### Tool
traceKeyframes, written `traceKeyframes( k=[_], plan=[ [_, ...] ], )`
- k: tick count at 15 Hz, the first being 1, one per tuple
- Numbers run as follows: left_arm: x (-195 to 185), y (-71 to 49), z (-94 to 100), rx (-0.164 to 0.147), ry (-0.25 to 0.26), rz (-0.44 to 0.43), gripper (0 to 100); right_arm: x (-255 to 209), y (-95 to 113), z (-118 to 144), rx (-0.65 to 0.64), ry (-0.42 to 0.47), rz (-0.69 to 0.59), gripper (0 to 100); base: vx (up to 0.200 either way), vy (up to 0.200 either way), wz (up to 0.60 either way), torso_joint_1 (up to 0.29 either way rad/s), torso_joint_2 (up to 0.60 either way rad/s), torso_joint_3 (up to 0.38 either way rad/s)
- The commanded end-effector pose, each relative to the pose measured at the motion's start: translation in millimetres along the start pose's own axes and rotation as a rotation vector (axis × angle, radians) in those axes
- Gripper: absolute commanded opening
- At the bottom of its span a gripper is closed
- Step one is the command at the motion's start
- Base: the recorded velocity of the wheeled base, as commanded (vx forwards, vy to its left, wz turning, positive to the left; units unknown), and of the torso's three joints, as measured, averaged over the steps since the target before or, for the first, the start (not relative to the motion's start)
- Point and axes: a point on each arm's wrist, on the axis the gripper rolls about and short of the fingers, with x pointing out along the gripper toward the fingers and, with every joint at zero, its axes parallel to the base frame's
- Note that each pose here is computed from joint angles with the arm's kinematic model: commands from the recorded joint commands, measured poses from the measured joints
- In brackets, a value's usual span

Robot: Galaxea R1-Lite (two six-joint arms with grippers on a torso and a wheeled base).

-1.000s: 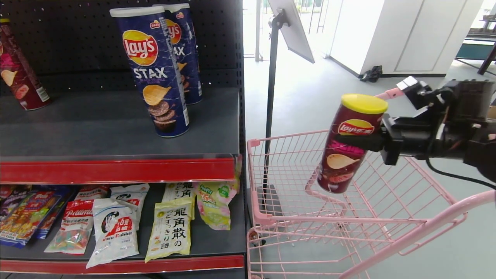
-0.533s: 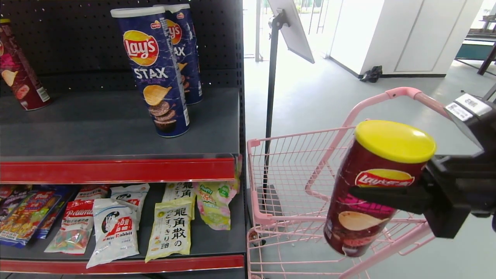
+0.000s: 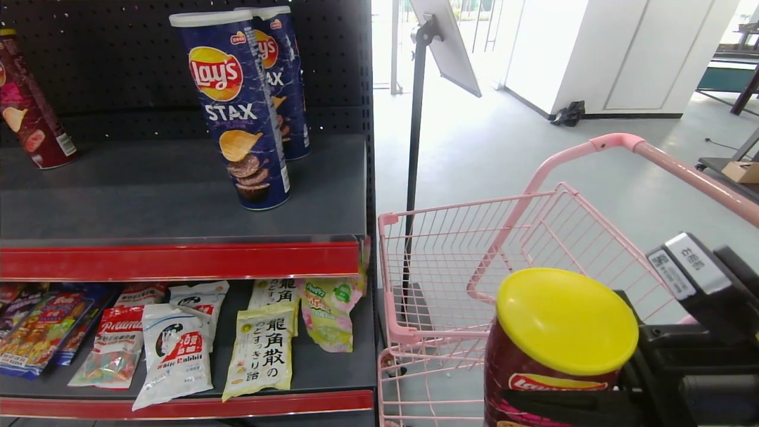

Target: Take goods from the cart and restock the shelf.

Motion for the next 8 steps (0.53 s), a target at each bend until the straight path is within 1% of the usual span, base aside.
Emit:
traceKeyframes(
  k=[1, 4, 6, 8],
  plan=[
    [0.1, 0.0, -0.1, -0.001, 0.001, 0.0, 100, 10.3, -4.4, 5.1, -0.003, 0.003, 0.01, 0, 0.0, 0.0, 0.0, 0.0, 0.0, 0.0],
    [0.1, 0.0, -0.1, -0.001, 0.001, 0.0, 100, 15.5, -8.9, 9.8, -0.005, -0.003, 0.01, 0, 0.0, 0.0, 0.0, 0.012, -0.03, -0.02],
    [0.1, 0.0, -0.1, -0.001, 0.001, 0.0, 100, 16.5, -9.7, 10.4, -0.005, -0.003, 0.01, 0, 0.0, 0.0, 0.0, 0.134, -0.36, -0.22],
    [0.1, 0.0, -0.1, -0.001, 0.001, 0.0, 100, 17.5, -10.3, 10.2, -0.004, -0.002, 0.01, 0, 0.0, 0.0, 0.0, 0.188, -0.5, -0.295]
  ],
)
